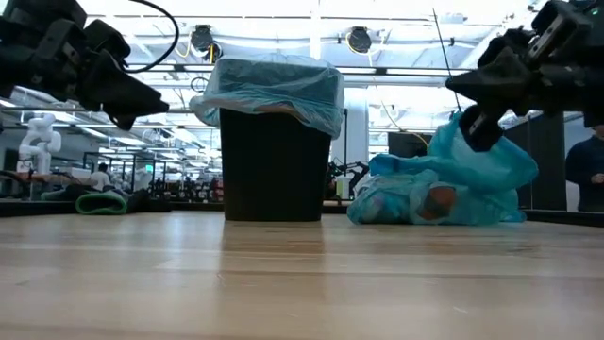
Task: Place trash/remove bag and relplace
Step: Return to Home Position
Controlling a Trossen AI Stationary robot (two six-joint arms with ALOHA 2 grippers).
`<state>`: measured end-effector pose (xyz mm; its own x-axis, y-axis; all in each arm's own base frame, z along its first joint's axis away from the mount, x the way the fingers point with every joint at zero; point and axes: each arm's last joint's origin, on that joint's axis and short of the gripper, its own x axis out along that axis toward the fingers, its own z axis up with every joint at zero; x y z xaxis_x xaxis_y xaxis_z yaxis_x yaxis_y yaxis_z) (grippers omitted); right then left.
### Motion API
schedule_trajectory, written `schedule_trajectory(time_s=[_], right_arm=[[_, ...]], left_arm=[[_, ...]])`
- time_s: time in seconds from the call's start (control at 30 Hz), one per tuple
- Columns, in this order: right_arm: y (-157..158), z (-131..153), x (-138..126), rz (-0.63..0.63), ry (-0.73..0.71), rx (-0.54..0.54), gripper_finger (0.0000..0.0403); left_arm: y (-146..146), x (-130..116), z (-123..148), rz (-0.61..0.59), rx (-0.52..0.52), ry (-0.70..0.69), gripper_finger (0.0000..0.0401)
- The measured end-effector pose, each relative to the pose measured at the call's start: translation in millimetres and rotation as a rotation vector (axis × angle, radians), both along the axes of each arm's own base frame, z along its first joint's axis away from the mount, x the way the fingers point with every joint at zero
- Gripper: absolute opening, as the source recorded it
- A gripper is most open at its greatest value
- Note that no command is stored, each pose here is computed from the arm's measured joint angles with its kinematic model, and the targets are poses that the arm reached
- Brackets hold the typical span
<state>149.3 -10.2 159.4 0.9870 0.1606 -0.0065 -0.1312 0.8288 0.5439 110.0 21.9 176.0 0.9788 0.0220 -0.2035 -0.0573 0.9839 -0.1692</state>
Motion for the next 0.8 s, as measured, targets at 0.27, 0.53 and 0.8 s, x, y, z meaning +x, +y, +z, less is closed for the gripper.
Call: schedule_trajectory(time_s=[0.27, 0.53, 0.8], right_arm=[[-2.5, 4.8, -26.3, -0.127, 0.04, -0.058, 0.0], [-4.0, 4.9, -50.0, -0.298, 0.039, -0.154, 0.0], [-3.9, 7.6, -51.6, -0.297, 0.015, -0.321, 0.0]], left_arm=[[-0.8, -3.0, 0.8, 0.004, -0.016, -0.01, 0.0138], [-1.4, -5.3, 0.1, 0.005, -0.024, -0.004, 0.0138], [-1.8, -6.9, 2.1, 0.005, -0.019, -0.027, 0.0138]])
